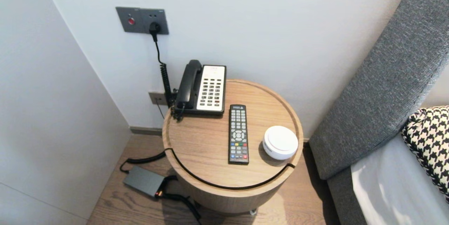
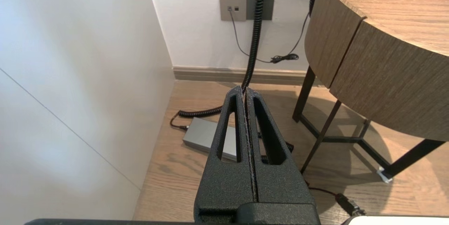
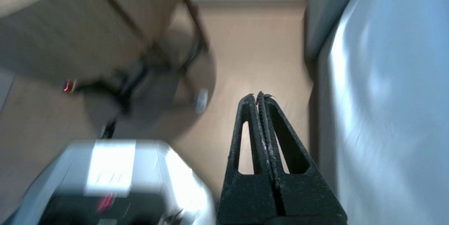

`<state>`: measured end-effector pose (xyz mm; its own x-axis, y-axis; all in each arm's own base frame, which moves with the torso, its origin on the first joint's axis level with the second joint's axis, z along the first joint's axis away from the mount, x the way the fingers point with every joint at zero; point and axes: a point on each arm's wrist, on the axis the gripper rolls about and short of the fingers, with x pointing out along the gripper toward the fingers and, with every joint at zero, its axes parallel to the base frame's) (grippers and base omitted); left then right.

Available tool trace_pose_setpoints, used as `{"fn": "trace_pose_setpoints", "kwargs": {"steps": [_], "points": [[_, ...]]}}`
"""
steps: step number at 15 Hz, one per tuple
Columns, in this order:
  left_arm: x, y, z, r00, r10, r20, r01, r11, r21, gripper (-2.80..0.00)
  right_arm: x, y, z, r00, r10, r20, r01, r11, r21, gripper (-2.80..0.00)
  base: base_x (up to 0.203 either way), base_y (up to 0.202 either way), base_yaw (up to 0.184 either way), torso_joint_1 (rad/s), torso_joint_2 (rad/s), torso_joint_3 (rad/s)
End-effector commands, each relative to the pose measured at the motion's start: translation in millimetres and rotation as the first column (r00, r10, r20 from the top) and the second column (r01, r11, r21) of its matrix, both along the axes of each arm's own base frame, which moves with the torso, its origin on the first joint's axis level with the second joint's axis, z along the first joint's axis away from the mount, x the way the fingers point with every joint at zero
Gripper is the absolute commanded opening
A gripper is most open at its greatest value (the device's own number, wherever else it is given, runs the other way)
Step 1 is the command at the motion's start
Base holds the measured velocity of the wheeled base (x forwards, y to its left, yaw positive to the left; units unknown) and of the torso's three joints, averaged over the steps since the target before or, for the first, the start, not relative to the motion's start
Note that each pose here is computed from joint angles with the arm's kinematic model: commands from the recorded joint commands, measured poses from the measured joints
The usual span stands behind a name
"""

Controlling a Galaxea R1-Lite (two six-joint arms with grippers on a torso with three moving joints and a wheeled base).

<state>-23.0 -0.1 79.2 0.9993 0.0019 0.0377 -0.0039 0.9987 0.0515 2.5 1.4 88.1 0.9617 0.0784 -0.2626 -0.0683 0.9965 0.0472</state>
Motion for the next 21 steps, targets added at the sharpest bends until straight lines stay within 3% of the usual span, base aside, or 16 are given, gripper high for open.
{"fn": "trace_pose_setpoints", "kwargs": {"steps": [1,4,8,10,21], "points": [[1,0,-3,1.0,0.0,-0.012,0.0,1.0,0.001,-2.8,-11,-2,-12,0.992,-0.042,0.122,0.052,0.996,-0.075,-2.8,0.0,0.0,0.0,0.0,0.0,0.0],[1,0,-3,1.0,0.0,-0.012,0.0,1.0,0.001,-2.8,-19,-2,-13,0.97,-0.048,0.24,0.071,0.994,-0.087,-2.8,0.0,0.0,0.0,0.0,0.0,0.0],[1,0,-3,1.0,0.0,-0.012,0.0,1.0,0.001,-2.8,-23,-2,-14,0.957,-0.056,0.285,0.077,0.995,-0.062,-2.8,0.0,0.0,0.0,0.0,0.0,0.0],[1,0,-3,1.0,0.0,-0.012,0.0,1.0,0.001,-2.8,-23,-2,-13,0.956,-0.074,0.284,0.078,0.997,-0.005,-2.8,0.0,0.0,0.0,0.0,0.0,0.0],[1,0,-3,1.0,0.0,-0.012,0.0,1.0,0.001,-2.8,-23,-2,-14,0.956,-0.078,0.283,0.081,0.997,0.0,-2.8,0.0,0.0,0.0,0.0,0.0,0.0]]}}
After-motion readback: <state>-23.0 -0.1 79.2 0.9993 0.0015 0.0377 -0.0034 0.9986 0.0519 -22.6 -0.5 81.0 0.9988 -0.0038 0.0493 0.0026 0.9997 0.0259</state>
